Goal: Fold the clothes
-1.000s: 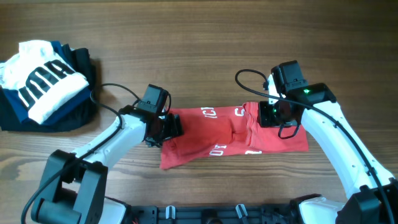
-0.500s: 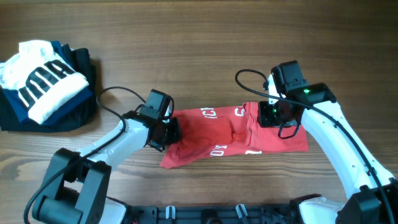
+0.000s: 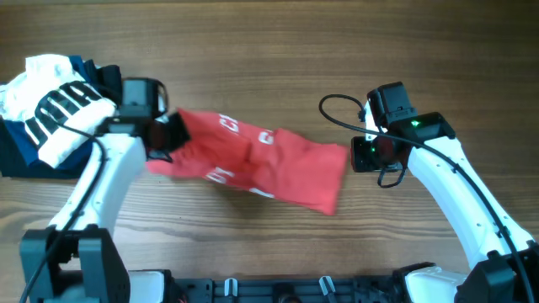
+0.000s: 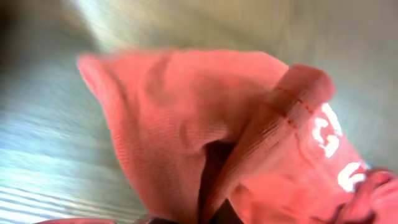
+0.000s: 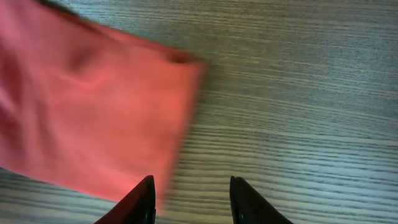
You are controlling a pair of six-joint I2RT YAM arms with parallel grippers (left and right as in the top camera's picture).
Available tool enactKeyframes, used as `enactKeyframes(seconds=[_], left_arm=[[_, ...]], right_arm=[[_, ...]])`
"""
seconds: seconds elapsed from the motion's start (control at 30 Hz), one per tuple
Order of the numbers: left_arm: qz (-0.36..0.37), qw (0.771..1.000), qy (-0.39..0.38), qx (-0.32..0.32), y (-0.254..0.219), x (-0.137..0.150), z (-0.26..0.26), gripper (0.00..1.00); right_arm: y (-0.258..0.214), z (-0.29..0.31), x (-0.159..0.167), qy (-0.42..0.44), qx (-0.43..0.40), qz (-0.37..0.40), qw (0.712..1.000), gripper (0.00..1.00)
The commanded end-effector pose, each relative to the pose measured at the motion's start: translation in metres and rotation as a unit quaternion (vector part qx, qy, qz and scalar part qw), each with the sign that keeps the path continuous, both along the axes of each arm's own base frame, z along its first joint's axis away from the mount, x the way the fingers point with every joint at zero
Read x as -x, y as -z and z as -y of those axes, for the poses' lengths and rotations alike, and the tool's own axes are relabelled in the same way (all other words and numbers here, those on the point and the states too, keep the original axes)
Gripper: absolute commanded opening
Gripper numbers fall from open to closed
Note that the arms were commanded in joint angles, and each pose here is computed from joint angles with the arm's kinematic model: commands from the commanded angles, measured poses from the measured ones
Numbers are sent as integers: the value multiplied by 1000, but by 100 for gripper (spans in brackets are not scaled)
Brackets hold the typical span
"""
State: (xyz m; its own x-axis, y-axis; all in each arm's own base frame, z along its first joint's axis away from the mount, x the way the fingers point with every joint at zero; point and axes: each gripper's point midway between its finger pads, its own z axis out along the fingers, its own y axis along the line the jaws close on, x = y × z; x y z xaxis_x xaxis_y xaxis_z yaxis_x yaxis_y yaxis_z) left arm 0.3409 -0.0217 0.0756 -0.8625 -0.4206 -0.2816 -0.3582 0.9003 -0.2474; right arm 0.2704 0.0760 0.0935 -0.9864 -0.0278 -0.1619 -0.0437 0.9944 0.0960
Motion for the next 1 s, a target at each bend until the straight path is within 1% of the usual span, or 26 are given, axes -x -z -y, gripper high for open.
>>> enactKeyframes(seconds=[0.0,0.2,0.37,0.53,0.73,0.87,0.97], left_arm=[[47,998,-20,-28,-31,-21,-35,4],[46,998,2,-32,-33,-21,-28,4],[47,998,35,-28,-34,-20,-4,4],[49,995,87,-26,-51,-19,34,4],[79,984,157,-18,-83,-21,90,4],[87,976,198,-17,-85,-14,121,5],[83,970,227,-15,-83,-3,143,5]], right_arm=[[-6,2,-4,4,7,11,1000,39],[-6,2,-4,4,7,11,1000,40],[-6,2,-3,5,7,10,1000,40],[-6,2,-3,4,8,9,1000,40],[-5,2,-2,4,7,8,1000,41],[-5,2,-1,4,6,6,1000,41],[-5,2,0,4,7,5,1000,40]])
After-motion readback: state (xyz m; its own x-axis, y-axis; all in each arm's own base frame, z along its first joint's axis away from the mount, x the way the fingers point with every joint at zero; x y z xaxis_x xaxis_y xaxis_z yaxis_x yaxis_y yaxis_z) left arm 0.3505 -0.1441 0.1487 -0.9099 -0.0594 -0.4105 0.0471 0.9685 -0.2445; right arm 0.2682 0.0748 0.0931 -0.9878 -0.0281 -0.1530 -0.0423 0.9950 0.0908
